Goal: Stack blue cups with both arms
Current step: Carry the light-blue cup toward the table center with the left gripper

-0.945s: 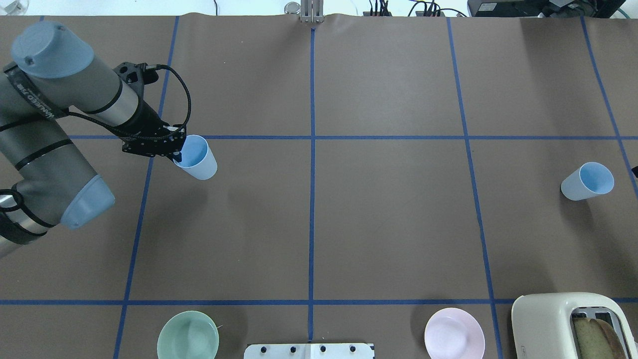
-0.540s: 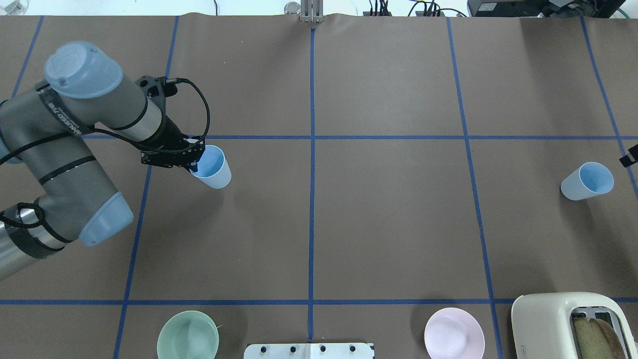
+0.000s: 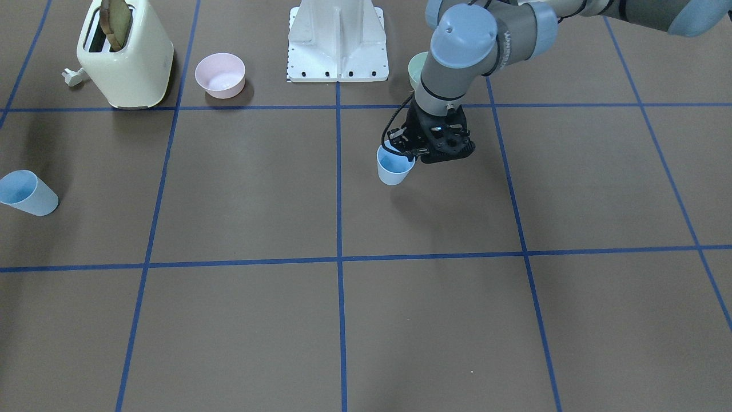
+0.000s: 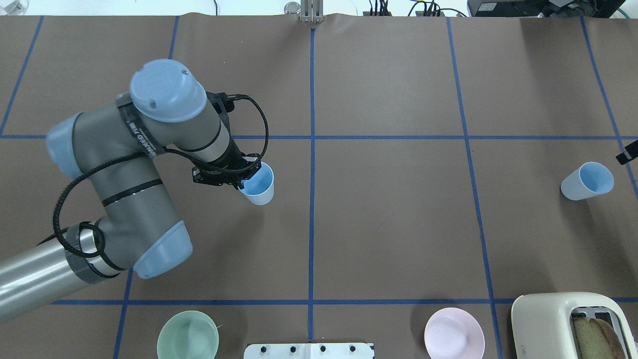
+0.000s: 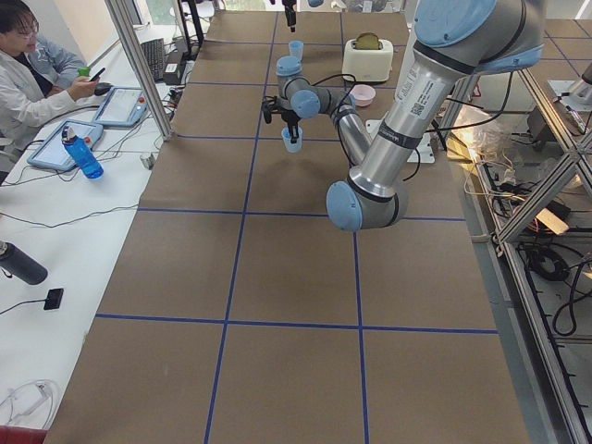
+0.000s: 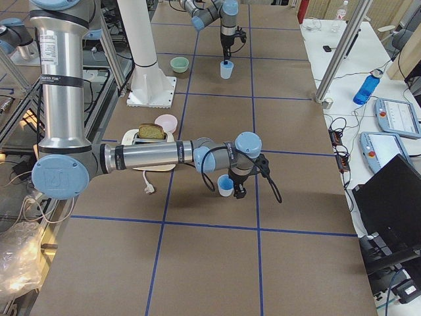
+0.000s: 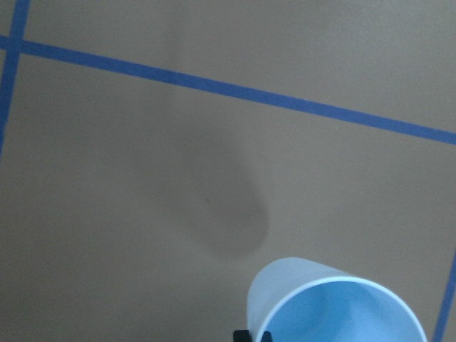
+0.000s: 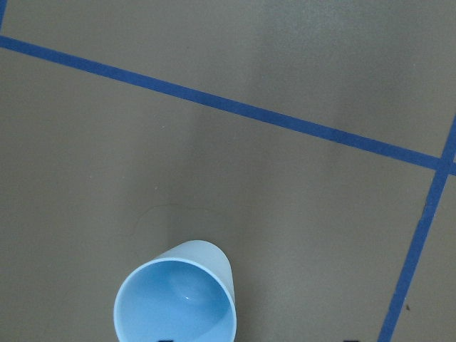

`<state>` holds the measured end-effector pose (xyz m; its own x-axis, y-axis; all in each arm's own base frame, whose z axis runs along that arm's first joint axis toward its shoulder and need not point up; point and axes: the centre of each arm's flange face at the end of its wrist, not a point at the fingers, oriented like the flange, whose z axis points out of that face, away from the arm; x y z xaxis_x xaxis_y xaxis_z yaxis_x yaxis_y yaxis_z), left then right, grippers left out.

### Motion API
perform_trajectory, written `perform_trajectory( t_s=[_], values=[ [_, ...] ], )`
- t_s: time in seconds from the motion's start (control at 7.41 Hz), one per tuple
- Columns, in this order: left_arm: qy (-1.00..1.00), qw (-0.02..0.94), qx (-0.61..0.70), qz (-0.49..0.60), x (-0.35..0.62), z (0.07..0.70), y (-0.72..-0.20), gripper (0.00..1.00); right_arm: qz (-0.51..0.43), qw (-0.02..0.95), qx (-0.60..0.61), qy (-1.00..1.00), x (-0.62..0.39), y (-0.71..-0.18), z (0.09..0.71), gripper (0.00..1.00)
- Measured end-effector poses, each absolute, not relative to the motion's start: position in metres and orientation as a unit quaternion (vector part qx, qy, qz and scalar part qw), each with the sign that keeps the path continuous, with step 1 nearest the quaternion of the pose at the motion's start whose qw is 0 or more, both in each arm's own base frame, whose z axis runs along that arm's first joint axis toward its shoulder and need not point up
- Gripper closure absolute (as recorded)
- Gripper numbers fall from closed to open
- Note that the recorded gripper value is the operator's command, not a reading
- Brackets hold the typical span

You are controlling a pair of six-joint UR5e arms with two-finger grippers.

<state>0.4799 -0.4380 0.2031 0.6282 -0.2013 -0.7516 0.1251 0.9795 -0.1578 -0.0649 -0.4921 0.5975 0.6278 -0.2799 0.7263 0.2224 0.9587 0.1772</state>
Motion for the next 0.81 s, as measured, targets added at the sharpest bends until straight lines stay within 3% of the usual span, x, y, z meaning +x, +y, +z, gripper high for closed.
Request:
perform_trajectory(
  t_s=[0.81],
  values=[
    [0.415, 0.903, -0.047, -0.097, 0.529, 0.18, -0.426, 1.0, -0.16, 0.903, 0.029, -0.397, -0.097, -0.5, 0.607, 0.21]
  ],
)
